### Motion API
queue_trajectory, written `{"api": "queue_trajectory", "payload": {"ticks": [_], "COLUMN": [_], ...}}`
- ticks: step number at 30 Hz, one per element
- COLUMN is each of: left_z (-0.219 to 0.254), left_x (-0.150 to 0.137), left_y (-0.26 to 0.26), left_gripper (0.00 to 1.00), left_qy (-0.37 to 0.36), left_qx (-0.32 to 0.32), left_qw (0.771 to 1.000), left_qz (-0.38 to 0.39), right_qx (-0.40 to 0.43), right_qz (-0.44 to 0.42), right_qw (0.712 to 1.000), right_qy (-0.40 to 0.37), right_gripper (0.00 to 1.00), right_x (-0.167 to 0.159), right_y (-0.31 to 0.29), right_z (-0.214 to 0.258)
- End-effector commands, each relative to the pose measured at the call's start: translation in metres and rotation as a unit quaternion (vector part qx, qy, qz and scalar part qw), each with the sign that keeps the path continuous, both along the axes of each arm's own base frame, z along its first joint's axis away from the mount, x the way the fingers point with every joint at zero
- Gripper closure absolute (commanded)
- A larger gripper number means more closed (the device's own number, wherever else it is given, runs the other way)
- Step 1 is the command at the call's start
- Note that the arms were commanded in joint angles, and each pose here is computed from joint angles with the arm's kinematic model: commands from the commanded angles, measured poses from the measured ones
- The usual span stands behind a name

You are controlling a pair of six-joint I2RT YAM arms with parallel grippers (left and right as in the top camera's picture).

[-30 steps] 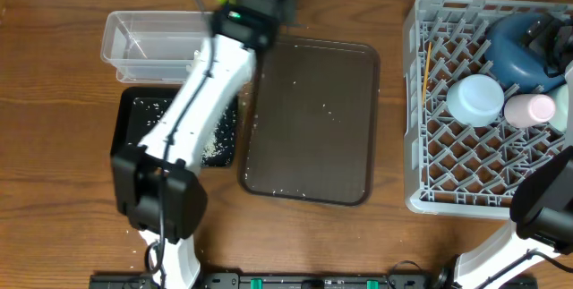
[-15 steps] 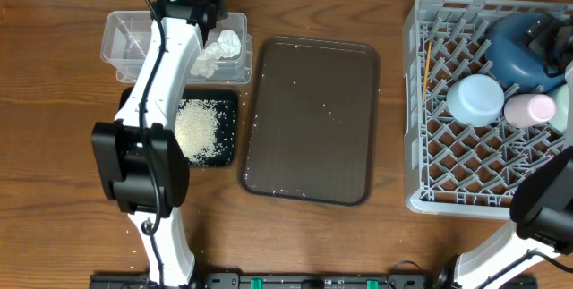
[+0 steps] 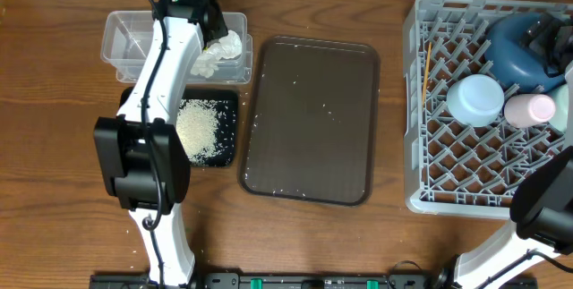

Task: Sort waste into correct bins and load items into the dishwasher rack
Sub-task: 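Carry the wrapper with the left gripper into the clear plastic bin and release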

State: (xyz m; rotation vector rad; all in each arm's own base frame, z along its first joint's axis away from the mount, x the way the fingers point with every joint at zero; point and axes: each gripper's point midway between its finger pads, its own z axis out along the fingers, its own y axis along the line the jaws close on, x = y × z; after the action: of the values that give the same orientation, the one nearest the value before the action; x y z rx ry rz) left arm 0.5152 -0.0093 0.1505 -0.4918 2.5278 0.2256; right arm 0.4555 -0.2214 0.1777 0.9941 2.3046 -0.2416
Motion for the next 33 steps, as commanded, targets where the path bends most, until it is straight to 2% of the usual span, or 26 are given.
{"api": "queue_trajectory", "payload": {"ticks": [1, 6, 10, 15, 21, 25, 27, 29, 33], "left_z": [0.057, 0.106, 0.117, 0.111, 0.088, 0.076, 0.072, 0.066, 0.061], "left_x": [-0.018, -0.061, -0.102, -0.149, -0.184, -0.213, -0.227, -0.243, -0.266], "left_y": [0.011, 0.015, 0.02, 0.025, 0.018, -0.006, -0.009, -0.006, -0.003], "left_gripper": [0.34, 0.33, 0.34, 0.33, 0.32, 0.28, 0.27, 0.15, 0.13], "left_qy": [-0.051, -0.062, -0.029, 0.01, -0.016, -0.045, -0.056, -0.057, -0.046], "left_qx": [-0.028, -0.033, -0.038, -0.054, -0.063, -0.144, -0.169, -0.178, -0.175], "left_qw": [0.997, 0.996, 0.996, 0.99, 0.992, 0.986, 0.981, 0.977, 0.978], "left_qz": [0.048, 0.054, 0.075, 0.126, 0.107, 0.07, 0.08, 0.099, 0.1], "right_qx": [0.002, 0.002, 0.002, 0.002, 0.002, 0.002, 0.003, 0.002, 0.002], "right_qz": [-0.007, -0.007, -0.007, -0.007, -0.007, -0.007, -0.006, -0.006, -0.007], "right_qw": [1.0, 1.0, 1.0, 1.0, 1.0, 1.0, 1.0, 1.0, 1.0], "right_qy": [0.005, 0.005, 0.005, 0.005, 0.005, 0.005, 0.005, 0.005, 0.005], "right_gripper": [0.01, 0.01, 0.01, 0.01, 0.01, 0.01, 0.01, 0.01, 0.01], "right_x": [0.0, 0.001, 0.001, 0.0, 0.001, 0.001, 0.001, 0.001, 0.001], "right_y": [0.0, 0.001, 0.001, 0.0, 0.001, 0.001, 0.002, 0.002, 0.001], "right_z": [-0.006, -0.006, -0.006, -0.006, -0.006, -0.006, -0.006, -0.006, -0.006]}}
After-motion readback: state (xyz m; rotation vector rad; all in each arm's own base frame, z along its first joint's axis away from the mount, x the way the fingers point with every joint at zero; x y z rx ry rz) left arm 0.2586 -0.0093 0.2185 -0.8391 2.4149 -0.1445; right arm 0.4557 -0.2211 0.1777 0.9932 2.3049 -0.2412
